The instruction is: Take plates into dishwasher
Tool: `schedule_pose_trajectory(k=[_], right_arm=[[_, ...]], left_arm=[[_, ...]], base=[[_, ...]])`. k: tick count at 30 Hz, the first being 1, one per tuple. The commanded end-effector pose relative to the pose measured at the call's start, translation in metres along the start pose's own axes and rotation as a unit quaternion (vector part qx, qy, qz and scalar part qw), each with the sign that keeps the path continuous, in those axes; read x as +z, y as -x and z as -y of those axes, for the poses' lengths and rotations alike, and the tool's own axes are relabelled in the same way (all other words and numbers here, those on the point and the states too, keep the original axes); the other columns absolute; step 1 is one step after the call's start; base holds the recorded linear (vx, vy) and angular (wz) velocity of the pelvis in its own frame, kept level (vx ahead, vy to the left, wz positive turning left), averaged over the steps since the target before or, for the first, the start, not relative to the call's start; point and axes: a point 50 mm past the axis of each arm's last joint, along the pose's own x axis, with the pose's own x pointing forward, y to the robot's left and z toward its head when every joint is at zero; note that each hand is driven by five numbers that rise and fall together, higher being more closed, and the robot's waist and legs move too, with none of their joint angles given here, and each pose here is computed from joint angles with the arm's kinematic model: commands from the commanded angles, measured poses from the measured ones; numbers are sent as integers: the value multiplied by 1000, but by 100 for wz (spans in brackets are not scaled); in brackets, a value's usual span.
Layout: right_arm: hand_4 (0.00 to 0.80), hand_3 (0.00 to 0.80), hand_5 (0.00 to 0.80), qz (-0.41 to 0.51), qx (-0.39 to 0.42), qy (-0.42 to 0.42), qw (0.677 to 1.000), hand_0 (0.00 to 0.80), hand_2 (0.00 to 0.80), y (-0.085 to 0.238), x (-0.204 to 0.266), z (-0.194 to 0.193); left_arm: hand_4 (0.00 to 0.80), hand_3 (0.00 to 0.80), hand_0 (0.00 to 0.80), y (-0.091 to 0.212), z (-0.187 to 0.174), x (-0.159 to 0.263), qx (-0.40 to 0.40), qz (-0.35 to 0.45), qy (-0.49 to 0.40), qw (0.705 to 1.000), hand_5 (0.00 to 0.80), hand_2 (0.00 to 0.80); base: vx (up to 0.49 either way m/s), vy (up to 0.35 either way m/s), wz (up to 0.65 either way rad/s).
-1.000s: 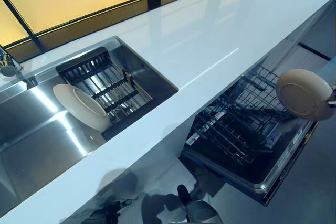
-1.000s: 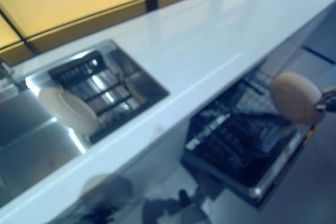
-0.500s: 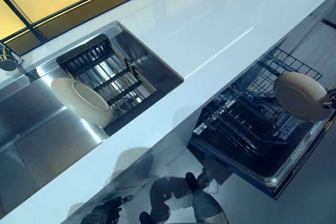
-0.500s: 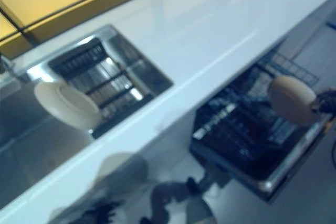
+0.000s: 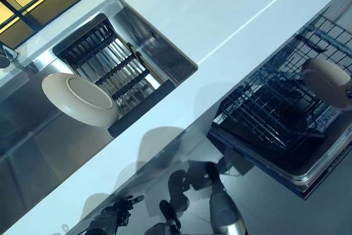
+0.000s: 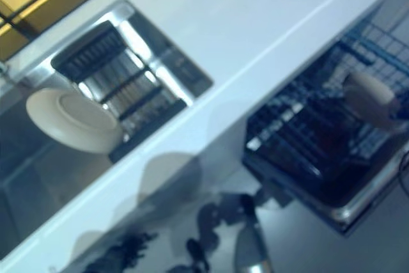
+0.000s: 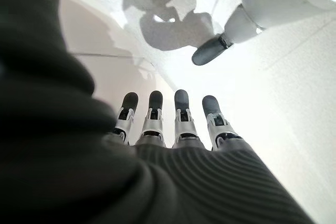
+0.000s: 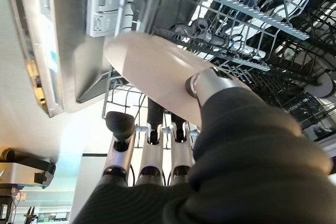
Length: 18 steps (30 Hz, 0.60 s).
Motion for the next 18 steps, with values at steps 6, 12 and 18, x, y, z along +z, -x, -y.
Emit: schedule_pose_trajectory(k=[6,12,18], right_arm=[[800,800,800,-19,-41,20,999,800,800,-9,8,10],[800,800,800,-35,-39,31,998,800,800,-14,8,7],[800,800,800,-47,-28,38,998,800,800,-17,7,1]], left_arm=[[0,0,0,0,-5,5,-2,2,-1,1000,0,0],[0,0,0,-1,-2,8,-8,6,-5,1000,0,0],[0,0,0,-1,-1,9,-11,7,-8,1000,0,0]], base=[[-2,16,6],[-5,-1,6],[-1,-3,2]])
